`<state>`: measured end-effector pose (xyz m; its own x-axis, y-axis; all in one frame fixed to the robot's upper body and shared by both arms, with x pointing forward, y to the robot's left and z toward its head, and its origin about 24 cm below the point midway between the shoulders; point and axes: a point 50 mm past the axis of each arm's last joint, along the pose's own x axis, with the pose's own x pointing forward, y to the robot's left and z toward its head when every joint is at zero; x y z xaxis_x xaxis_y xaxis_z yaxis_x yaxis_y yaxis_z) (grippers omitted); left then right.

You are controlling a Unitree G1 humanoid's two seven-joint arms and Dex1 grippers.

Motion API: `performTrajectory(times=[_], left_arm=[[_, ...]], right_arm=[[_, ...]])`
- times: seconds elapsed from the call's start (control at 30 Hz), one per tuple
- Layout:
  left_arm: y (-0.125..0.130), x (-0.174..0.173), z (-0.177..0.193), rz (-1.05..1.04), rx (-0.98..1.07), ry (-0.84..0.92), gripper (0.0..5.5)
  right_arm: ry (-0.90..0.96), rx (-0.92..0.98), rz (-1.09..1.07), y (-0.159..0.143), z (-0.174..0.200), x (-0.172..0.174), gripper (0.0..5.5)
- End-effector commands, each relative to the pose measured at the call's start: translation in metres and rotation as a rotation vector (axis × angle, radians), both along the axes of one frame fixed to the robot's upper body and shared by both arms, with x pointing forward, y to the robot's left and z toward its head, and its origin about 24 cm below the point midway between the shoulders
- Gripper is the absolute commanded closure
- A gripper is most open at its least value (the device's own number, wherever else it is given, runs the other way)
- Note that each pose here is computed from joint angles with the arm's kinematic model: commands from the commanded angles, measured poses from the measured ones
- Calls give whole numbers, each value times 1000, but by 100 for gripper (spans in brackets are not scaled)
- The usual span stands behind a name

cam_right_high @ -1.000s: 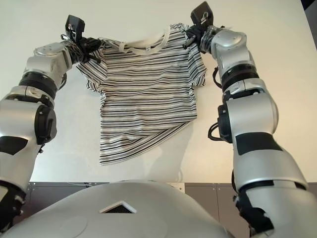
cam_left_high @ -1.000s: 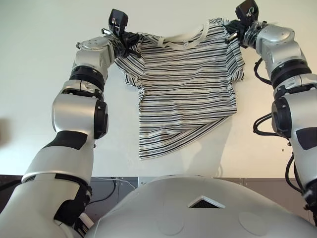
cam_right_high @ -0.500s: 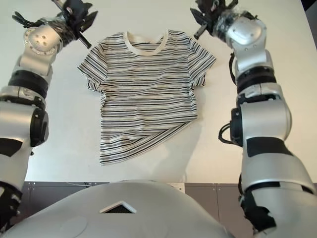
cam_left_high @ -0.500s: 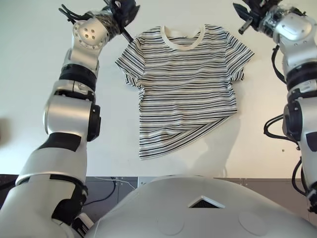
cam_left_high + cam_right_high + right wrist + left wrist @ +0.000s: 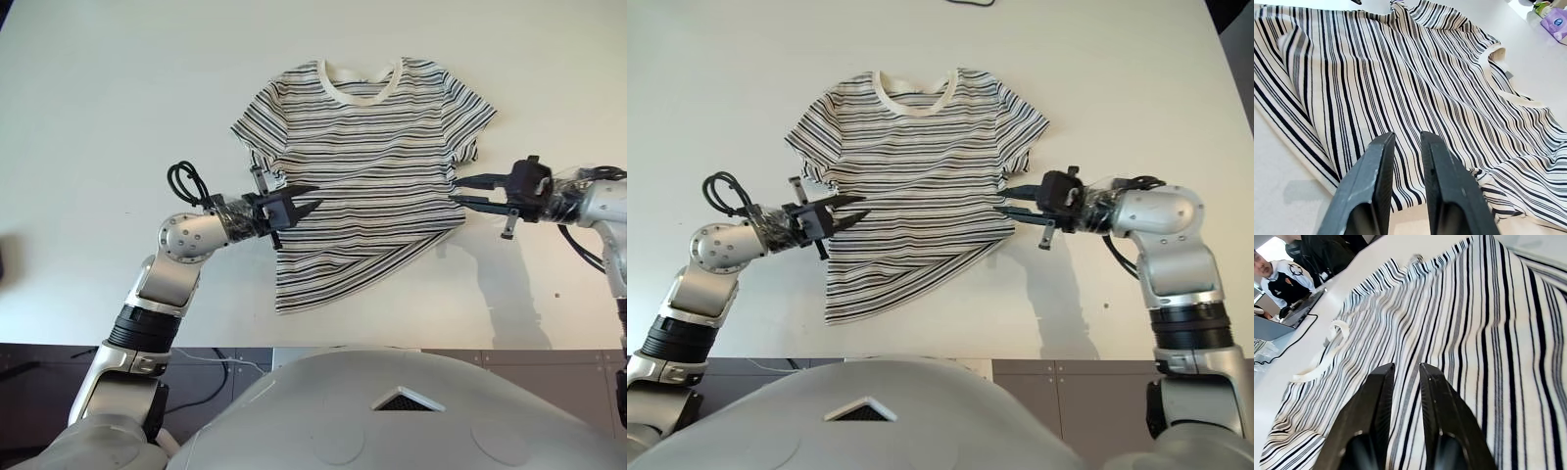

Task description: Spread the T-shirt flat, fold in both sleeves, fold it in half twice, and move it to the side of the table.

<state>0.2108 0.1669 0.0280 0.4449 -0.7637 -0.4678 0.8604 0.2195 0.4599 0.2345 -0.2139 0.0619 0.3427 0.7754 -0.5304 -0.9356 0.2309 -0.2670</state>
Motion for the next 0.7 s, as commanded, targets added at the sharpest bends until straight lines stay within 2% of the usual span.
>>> performTrajectory(times=[0.03, 0.17, 0.37, 0.5, 0.7], left_arm=[[16, 21, -22, 43, 172, 20, 459], [30, 44, -30, 66, 271, -6, 459], [27, 62, -34, 82, 265, -31, 459], [14, 52, -23, 35, 136, -61, 459], [19, 30, 8, 55, 78, -194, 459]], right_arm=[[-15, -105, -9, 12, -28, 24, 455], [-60, -212, -57, 11, -47, 50, 455], [-267, -143, -169, 23, -27, 91, 455], [-304, -61, -79, 16, -12, 73, 455], [-338, 0, -24, 3, 16, 24, 455]])
